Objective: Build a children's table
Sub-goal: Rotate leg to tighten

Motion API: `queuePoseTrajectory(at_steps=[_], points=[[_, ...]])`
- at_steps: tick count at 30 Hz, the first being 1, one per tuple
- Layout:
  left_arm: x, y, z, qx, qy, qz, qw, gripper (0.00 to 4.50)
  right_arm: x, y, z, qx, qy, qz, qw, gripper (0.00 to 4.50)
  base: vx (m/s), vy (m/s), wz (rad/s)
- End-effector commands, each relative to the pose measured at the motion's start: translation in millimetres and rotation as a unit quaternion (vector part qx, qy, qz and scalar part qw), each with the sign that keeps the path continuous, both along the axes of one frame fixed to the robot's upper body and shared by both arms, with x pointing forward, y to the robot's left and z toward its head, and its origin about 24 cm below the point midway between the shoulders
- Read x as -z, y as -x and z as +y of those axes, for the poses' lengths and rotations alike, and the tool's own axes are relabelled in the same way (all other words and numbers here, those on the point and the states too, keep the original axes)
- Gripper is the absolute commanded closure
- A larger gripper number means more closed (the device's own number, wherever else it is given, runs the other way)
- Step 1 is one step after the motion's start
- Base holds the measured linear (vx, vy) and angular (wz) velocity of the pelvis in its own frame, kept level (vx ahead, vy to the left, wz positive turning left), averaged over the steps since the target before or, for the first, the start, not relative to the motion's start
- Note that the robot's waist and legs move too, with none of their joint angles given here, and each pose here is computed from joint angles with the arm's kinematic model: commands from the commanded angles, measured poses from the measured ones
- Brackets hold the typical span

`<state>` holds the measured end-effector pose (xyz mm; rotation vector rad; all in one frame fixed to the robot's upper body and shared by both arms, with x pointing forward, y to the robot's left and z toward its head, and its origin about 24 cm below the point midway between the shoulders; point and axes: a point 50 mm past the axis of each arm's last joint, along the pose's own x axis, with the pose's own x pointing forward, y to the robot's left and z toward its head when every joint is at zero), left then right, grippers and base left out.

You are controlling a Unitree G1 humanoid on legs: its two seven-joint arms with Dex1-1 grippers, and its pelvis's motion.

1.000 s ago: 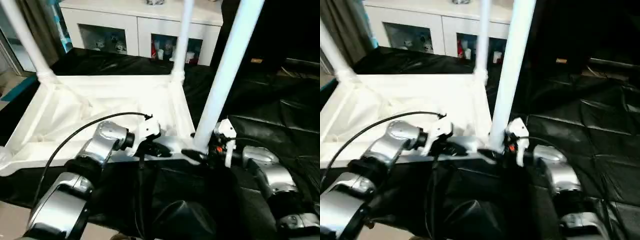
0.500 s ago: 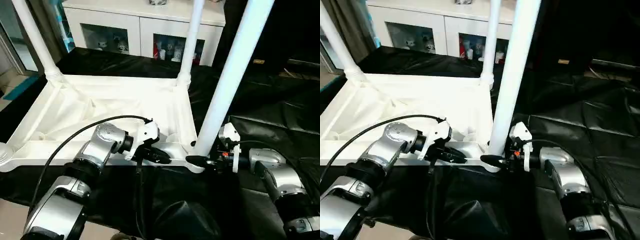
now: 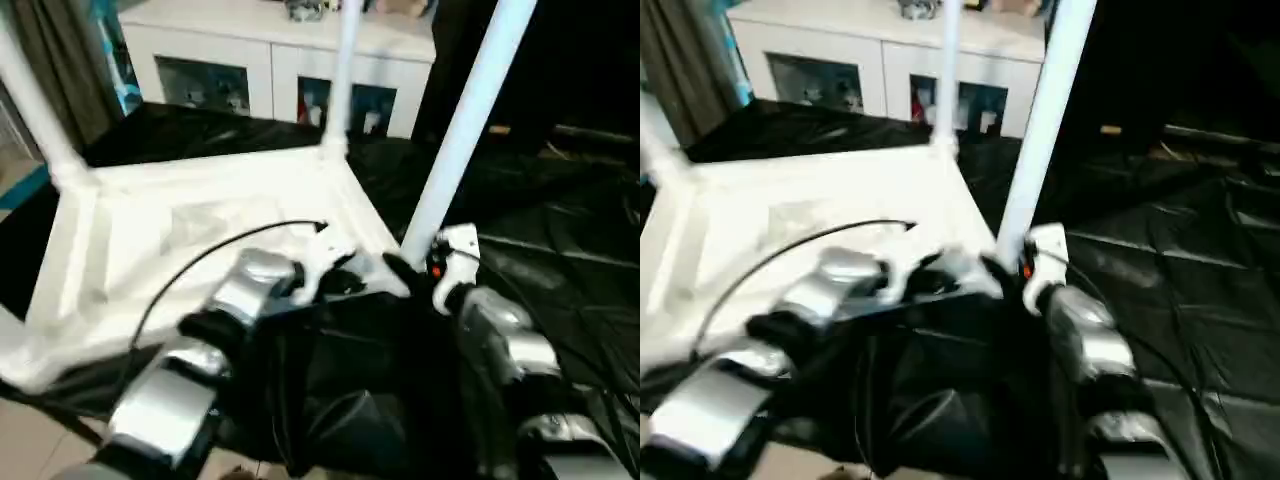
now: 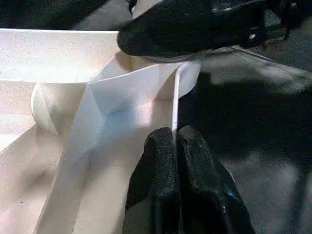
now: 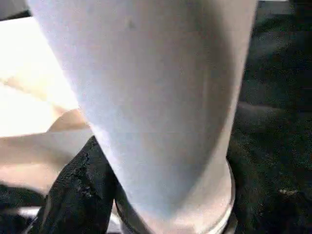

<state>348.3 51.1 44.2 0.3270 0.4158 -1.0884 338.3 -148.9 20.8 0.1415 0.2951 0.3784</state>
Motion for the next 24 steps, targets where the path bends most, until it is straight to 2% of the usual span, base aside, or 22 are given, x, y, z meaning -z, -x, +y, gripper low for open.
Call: queuePoseTrajectory(at_steps=[1,3,4,5,7,8,10,12,14,17,19,20,22,24], points=[[-18.8,-9.7,-15,-0.032,0.025,-0.043,0.998,4.5,17.9,11.0,39.3,-0.079,0.013,0.033,0.996,1.45,0.0,0.0,0.0],[-18.4,-5.7,-16,0.006,0.03,-0.037,0.999,4.5,10.8,9.8,43.3,-0.107,-0.008,0.017,0.994,1.11,0.0,0.0,0.0],[-17.4,-3.7,-15,0.021,0.033,-0.031,0.999,4.5,8.3,10.1,42.3,-0.123,-0.013,0.011,0.992,1.11,0.0,0.0,0.0],[-16.3,-1.1,-14,0.041,0.036,-0.027,0.998,4.5,6.2,10.9,39.9,-0.142,-0.011,0.003,0.99,0.89,0.0,0.0,0.0],[-16.2,1.9,-13,0.067,0.04,-0.027,0.997,4.5,4.3,12.1,36.6,-0.164,-0.001,-0.006,0.986,0.89,0.0,0.0,0.0],[-15.4,4.7,-10,0.09,0.042,-0.02,0.995,4.5,2.4,13.8,32.0,-0.185,0.0,-0.011,0.983,0.66,0.0,0.0,0.0],[-14.7,10.2,-5,0.134,0.045,-0.015,0.99,4.5,-0.9,17.5,24.2,-0.218,-0.003,-0.017,0.976,0.58,0.0,0.0,0.0],[-13.9,13.6,0,0.157,0.046,-0.007,0.987,4.5,-2.3,21.1,18.1,-0.241,-0.003,-0.018,0.97,0.58,0.0,0.0,0.0],[-12.5,19.6,14,0.2,0.035,0.007,0.979,4.5,-4.7,32.4,1.0,-0.301,0.005,-0.01,0.954,0.58,0.0,0.0,0.0],[-13.0,21.9,25,0.219,0.029,0.008,0.975,4.5,-5.2,42.1,-10.9,-0.345,0.003,0.011,0.939,0.58,0.0,0.0,0.0],[-13.1,22.0,26,0.221,0.029,0.008,0.975,4.5,-5.2,42.9,-11.7,-0.349,0.004,0.012,0.937,0.58,0.0,0.0,0.0],[-13.4,23.0,33,0.229,0.026,0.015,0.973,4.5,-5.2,47.3,-17.4,-0.371,0.01,0.02,0.928,0.58,0.0,0.0,0.0],[-13.9,24.0,38,0.235,0.025,0.022,0.971,4.5,-5.5,50.0,-20.3,-0.385,0.013,0.026,0.922,0.58,0.0,0.0,0.0],[-14.5,26.0,42,0.243,0.028,0.031,0.969,4.5,-6.8,52.0,-20.7,-0.398,0.012,0.031,0.917,0.84,0.0,0.0,0.0]])
